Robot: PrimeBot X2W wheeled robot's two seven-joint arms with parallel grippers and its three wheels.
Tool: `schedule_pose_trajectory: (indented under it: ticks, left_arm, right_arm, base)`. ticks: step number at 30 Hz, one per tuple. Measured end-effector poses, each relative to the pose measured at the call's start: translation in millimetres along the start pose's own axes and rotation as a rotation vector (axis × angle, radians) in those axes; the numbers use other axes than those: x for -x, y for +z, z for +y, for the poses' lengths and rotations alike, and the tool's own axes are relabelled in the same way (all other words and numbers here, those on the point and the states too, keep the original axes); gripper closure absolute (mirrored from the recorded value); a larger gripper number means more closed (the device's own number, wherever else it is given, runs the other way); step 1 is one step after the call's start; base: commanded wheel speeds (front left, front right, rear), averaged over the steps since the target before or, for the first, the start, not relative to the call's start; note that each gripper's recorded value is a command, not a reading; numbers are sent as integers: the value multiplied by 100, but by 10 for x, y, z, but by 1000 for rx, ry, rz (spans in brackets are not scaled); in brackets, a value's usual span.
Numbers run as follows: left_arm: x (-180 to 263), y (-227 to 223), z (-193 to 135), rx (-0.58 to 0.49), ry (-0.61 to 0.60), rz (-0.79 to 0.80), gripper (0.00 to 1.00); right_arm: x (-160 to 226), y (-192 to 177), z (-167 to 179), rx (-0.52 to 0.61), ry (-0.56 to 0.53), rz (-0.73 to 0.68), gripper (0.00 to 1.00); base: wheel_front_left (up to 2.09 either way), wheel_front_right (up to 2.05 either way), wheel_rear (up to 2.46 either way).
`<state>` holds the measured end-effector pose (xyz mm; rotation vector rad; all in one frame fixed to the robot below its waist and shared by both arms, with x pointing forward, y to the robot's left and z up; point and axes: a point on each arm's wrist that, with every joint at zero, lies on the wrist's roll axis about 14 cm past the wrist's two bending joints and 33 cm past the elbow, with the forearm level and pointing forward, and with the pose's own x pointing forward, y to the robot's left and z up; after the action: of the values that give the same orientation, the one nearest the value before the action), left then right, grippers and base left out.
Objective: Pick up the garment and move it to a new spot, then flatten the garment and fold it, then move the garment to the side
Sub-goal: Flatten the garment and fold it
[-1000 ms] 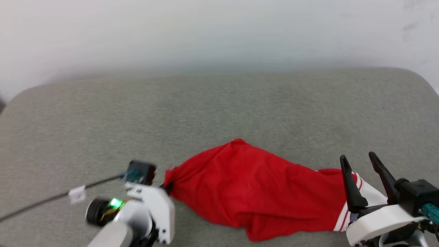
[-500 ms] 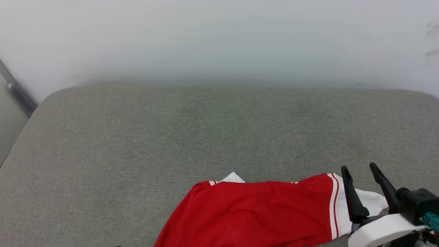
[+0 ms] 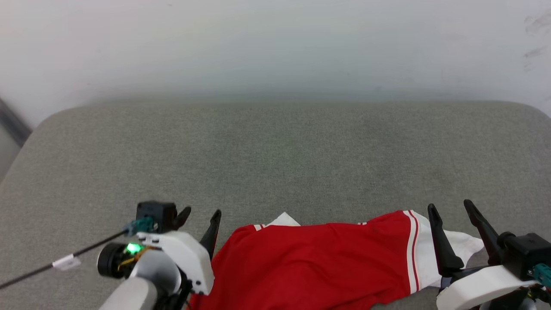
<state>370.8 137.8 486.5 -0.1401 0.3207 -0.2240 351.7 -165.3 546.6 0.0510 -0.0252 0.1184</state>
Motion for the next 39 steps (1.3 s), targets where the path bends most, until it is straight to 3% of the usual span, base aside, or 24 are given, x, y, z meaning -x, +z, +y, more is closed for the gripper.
schedule_pose_trajectory:
  ticks: [7, 15, 19, 20, 21, 22, 23, 24, 30, 39]
  left_arm:
    - [-511, 164, -221, -136, -143, 72, 0]
    - [-802, -547, -157, -241, -233, 456, 0]
    - [-765, -916, -157, -243, -270, 655, 0]
    - [-770, -931, -164, -249, -278, 683, 6]
    - [-764, -955, -179, -254, -290, 707, 27]
    - [-754, -976, -192, -254, -298, 728, 54]
    - [-735, -993, -205, -255, -306, 747, 63]
    - [-717, -1006, -215, -257, -313, 761, 100]
    - [-684, -939, -285, -279, -325, 697, 100]
    - [-734, -166, 108, -218, -92, 325, 100]
  right_arm:
    - [-116, -105, -12, 9, -2, 34, 0]
    - [-202, -293, -150, -6, -42, 75, 0]
    - [-192, -414, -232, -18, -68, 108, 0]
    - [-185, -433, -258, -17, -76, 112, 0]
    - [-180, -452, -275, -18, -81, 117, 0]
    - [-177, -468, -288, -18, -85, 122, 0]
    - [-175, -478, -293, -19, -87, 125, 0]
    - [-176, -481, -296, -19, -88, 125, 0]
    - [-193, -457, -287, -27, -83, 114, 0]
    - [-199, -422, -159, -35, -43, 110, 0]
  base:
    - [0, 0, 0]
    - [0, 0, 0]
    - [0, 0, 0]
    - [0, 0, 0]
    - [0, 0, 0]
    - [0, 0, 0]
    - [0, 0, 0]
    - [0, 0, 0]
    - [0, 0, 0]
    - [0, 0, 0]
